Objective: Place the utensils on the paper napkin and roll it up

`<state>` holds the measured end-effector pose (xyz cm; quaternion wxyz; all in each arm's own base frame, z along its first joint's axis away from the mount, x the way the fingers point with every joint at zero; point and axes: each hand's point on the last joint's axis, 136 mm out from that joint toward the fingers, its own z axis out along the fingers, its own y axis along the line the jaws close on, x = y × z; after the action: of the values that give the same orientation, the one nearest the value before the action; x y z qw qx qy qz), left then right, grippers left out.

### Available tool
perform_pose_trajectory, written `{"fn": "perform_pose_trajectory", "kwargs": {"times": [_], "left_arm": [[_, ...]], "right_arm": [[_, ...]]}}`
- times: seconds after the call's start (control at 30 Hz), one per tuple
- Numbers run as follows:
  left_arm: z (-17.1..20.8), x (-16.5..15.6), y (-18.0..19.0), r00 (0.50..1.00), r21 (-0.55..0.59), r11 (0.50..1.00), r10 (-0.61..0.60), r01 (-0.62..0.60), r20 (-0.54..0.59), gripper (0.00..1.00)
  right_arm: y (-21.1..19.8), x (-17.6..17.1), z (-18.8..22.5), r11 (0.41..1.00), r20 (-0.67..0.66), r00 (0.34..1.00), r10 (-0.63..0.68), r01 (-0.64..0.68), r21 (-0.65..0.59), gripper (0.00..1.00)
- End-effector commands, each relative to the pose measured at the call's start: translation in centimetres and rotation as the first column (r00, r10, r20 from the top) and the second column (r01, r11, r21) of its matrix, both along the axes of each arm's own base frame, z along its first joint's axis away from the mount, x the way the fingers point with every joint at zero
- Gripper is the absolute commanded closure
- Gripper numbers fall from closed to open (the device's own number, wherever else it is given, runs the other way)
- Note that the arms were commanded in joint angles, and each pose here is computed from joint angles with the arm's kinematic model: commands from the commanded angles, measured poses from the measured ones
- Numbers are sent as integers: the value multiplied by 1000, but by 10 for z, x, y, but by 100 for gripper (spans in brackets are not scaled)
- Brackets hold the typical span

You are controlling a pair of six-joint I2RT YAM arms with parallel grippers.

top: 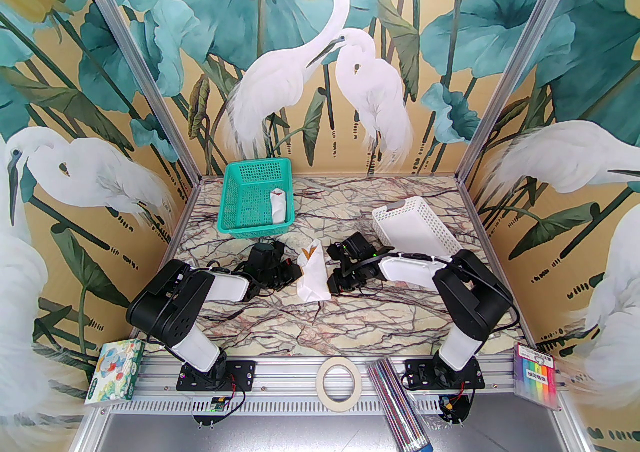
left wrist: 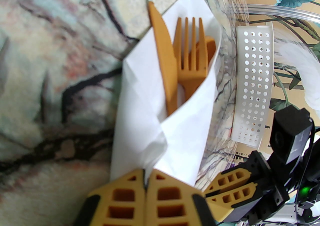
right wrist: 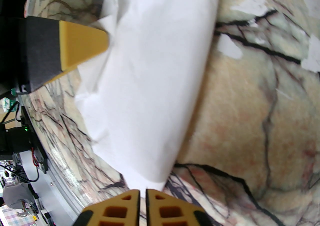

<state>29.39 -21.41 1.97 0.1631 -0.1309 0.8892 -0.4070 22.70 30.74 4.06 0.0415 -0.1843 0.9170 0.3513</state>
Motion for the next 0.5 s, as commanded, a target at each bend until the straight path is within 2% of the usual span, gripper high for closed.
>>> {"fn": "perform_pose_trajectory", "kwargs": {"times": [0.0,0.47], "left_arm": [[-12,-7,10,999,65,998,19,-16,-35,96],[-7,-4,8,1000,61,998,9,-8,-21,96]], "right_arm": [[9,-3,1,999,-14,1000,9,-8,32,87],[14,-5,-19,1000,-53,998,21,-21,-3,88]]}}
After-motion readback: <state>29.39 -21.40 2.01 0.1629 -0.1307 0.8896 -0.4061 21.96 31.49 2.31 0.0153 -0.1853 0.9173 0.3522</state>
